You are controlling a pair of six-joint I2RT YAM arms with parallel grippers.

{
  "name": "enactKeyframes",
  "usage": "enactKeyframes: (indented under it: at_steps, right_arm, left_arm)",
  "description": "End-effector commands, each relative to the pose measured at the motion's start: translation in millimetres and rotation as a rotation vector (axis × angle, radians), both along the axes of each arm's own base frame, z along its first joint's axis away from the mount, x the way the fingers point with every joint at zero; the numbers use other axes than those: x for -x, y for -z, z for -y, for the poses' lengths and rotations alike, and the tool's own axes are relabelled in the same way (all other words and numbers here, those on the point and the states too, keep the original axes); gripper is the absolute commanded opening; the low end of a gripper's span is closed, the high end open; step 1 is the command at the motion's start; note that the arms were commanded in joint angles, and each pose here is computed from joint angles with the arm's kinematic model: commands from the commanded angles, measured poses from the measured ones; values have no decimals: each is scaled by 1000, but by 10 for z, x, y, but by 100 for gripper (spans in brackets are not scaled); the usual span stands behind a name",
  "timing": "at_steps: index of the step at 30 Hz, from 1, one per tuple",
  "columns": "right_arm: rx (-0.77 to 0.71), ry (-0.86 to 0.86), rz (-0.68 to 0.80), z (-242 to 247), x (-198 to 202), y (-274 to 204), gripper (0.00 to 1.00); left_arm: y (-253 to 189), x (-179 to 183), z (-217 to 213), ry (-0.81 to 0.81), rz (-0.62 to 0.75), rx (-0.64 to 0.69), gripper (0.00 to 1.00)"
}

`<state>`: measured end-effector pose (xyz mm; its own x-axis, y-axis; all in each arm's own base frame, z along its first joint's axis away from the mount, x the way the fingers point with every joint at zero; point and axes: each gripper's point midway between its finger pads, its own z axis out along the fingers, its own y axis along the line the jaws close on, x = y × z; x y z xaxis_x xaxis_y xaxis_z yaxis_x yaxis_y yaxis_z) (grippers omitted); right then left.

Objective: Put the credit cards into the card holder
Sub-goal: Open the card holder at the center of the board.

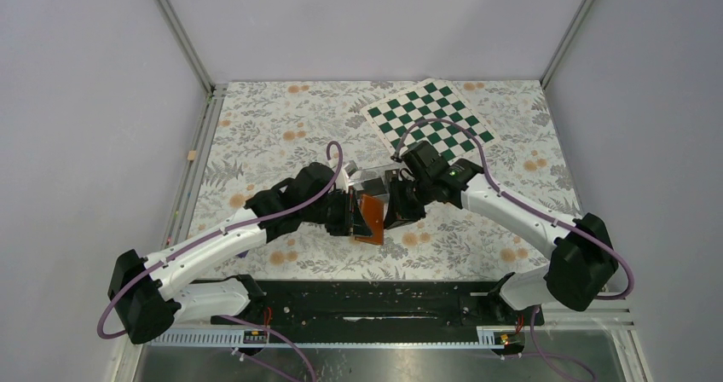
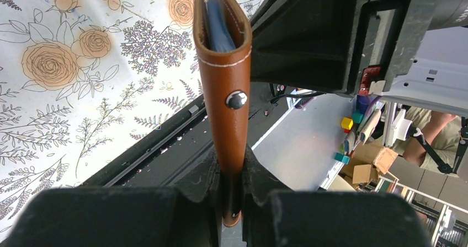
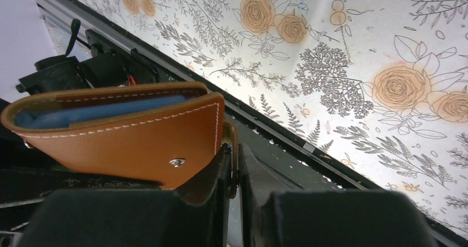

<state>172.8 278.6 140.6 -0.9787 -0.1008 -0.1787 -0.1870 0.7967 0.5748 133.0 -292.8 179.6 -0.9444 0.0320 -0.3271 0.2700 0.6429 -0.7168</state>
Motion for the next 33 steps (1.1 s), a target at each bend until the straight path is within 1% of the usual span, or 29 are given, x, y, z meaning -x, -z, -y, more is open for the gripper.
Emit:
enactKeyframes:
  at_steps: [1, 2, 3, 4, 5, 6, 8, 9, 10, 11, 13, 15, 18, 22, 25, 27, 30, 33]
  right_arm:
    - [-102, -46, 0, -123, 50, -137, 3]
    - [-107, -50, 7, -119, 48, -154, 0]
    - [-111, -51, 16, -113, 43, -174, 0]
    - [-118, -53, 29, -100, 43, -210, 0]
    - [-126, -50, 43, -80, 32, -245, 0]
    - [-137, -48, 62, -55, 21, -300, 0]
    - [-169, -54, 124, -8, 9, -462, 0]
    - [-186, -61, 156, 17, 9, -548, 0]
    - [-204, -72, 187, 32, 14, -636, 0]
    - [-230, -90, 215, 43, 38, -740, 0]
    - [-279, -148, 263, 46, 112, -931, 0]
    - [-328, -219, 293, 42, 216, -1097, 0]
    - [-381, -313, 308, 47, 362, -1272, 0]
    - [-446, -441, 272, 45, 570, -1433, 0]
    - [-481, -513, 226, 52, 690, -1525, 0]
    - [-508, -551, 199, 55, 760, -1591, 0]
    - [-551, -590, 161, 57, 848, -1695, 0]
    - [-606, -622, 132, 62, 939, -1815, 0]
  left_arm:
    - [-245, -36, 84, 26, 64, 68, 0]
    - [-247, -36, 81, 25, 67, 67, 0]
    - [-250, -40, 76, 23, 72, 67, 0]
    - [-253, -51, 68, 17, 78, 65, 3]
    - [-260, -72, 56, 7, 89, 62, 10]
    - [-266, -87, 32, -3, 101, 54, 24]
    - [-281, -154, -55, -49, 135, 17, 65]
    - [-292, -204, -117, -83, 158, -8, 82]
    - [-323, -258, -187, -120, 185, -29, 91]
    - [-369, -300, -263, -155, 214, -46, 97]
    - [-499, -392, -407, -219, 287, -62, 99]
    - [-673, -454, -504, -254, 372, -47, 99]
    - [-946, -467, -558, -234, 508, 11, 99]
    - [-1202, -341, -486, -86, 680, 108, 97]
    - [-1275, -223, -443, 18, 794, 174, 96]
    - [-1291, -166, -444, 82, 883, 193, 96]
    - [-1282, -7, -423, 245, 1047, 224, 95]
    - [-1233, 116, -398, 364, 1143, 248, 99]
